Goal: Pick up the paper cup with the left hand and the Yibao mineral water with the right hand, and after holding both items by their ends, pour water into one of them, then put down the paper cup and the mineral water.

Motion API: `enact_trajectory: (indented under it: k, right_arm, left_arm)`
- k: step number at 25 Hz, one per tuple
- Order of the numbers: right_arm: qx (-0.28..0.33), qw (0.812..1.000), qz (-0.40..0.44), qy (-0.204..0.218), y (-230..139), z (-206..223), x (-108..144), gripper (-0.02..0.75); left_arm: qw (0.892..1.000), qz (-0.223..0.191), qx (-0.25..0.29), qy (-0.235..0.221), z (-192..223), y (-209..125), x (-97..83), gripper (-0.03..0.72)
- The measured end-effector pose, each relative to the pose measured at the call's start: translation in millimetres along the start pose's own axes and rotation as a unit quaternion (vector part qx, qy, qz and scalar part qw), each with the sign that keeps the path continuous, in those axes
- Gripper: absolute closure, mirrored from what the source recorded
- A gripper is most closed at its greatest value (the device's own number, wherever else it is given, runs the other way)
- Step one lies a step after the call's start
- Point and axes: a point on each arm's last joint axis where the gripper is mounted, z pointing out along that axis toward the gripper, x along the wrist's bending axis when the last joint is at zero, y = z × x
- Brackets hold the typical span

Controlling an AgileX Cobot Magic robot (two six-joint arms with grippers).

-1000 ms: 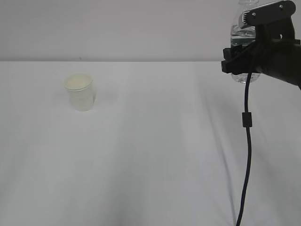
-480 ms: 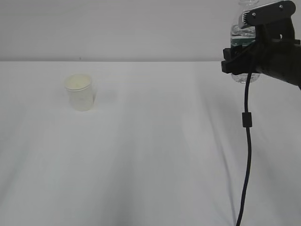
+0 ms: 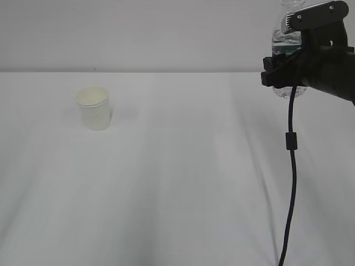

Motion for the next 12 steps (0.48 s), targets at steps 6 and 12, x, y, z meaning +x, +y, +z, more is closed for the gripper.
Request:
enact_trajectory:
  k: [6,12]
  right_arm:
    - [0.000,1.000,0.000,0.000,0.0,0.0,0.0,0.249]
    - [0.000,1.000,0.000,0.000,0.0,0.0,0.0,0.249]
  left_arm:
    - [0.999,-0.023,-0.035,0.005,7.4,8.9,2.3,0.097]
    - [0.995,-0.036,-0.083,0.030,17.0,8.6,9.7,0.098]
